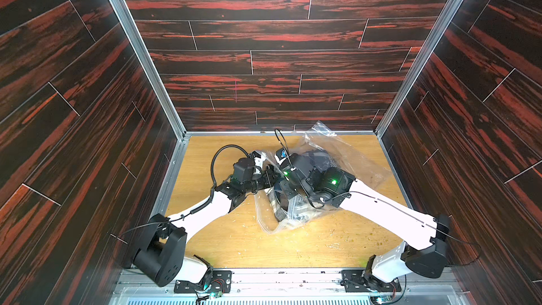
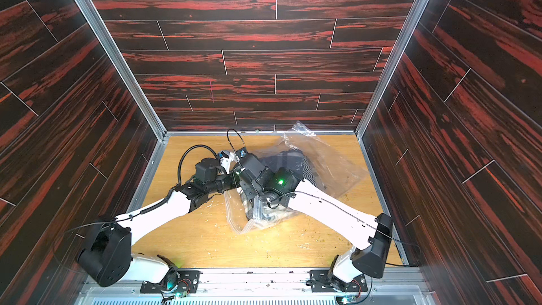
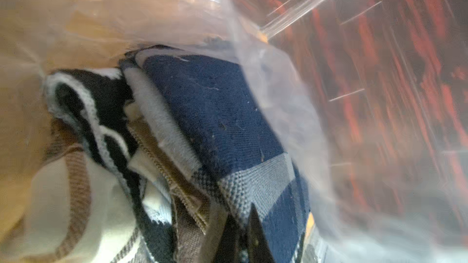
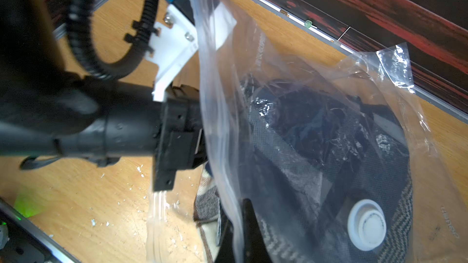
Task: Take the scarf out of the vacuum bag
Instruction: Take out the scarf from the vacuum bag.
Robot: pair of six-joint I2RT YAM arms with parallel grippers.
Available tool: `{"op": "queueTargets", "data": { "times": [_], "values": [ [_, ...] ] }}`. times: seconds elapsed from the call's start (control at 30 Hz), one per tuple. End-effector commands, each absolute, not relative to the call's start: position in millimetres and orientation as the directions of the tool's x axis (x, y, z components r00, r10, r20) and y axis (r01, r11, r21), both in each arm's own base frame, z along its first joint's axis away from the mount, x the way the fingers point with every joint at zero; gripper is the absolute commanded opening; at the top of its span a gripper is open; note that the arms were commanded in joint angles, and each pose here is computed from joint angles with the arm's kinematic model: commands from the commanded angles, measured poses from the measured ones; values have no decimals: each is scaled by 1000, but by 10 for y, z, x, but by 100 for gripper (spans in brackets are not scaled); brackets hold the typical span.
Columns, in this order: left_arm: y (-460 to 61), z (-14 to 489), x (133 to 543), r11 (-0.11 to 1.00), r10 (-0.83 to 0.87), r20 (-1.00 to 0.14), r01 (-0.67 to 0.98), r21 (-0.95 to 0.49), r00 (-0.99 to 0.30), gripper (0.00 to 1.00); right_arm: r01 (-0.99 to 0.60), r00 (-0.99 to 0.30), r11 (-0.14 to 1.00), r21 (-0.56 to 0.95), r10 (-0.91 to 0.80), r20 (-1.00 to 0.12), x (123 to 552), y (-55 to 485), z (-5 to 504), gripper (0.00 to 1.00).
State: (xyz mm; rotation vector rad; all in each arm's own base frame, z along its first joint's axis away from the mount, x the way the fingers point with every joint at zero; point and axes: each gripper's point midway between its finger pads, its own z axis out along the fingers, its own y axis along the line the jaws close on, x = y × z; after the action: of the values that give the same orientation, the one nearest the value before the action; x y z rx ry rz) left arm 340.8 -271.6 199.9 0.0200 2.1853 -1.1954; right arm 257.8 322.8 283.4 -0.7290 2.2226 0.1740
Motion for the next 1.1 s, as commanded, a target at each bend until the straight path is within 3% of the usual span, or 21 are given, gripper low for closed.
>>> {"op": "queueTargets", "data": {
  "times": [0.0,0.63,1.07],
  "values": [
    [-2635,2464,3414,570,-304,-635,398,-719,-711,0,-540,-536,837,-88,-423,-731,2655,3250,2928,0],
    [-2503,2100,2939,596,-278,-577,333,-731,-768,0,-552,-559,834,-9,-378,-739,3005,3552,2908,0],
    [-2127,1643,2433,714,-186,-523,252,-654,-832,0,-548,-564,836,15,-356,-745,3168,3602,2826,0]
  ]
}}
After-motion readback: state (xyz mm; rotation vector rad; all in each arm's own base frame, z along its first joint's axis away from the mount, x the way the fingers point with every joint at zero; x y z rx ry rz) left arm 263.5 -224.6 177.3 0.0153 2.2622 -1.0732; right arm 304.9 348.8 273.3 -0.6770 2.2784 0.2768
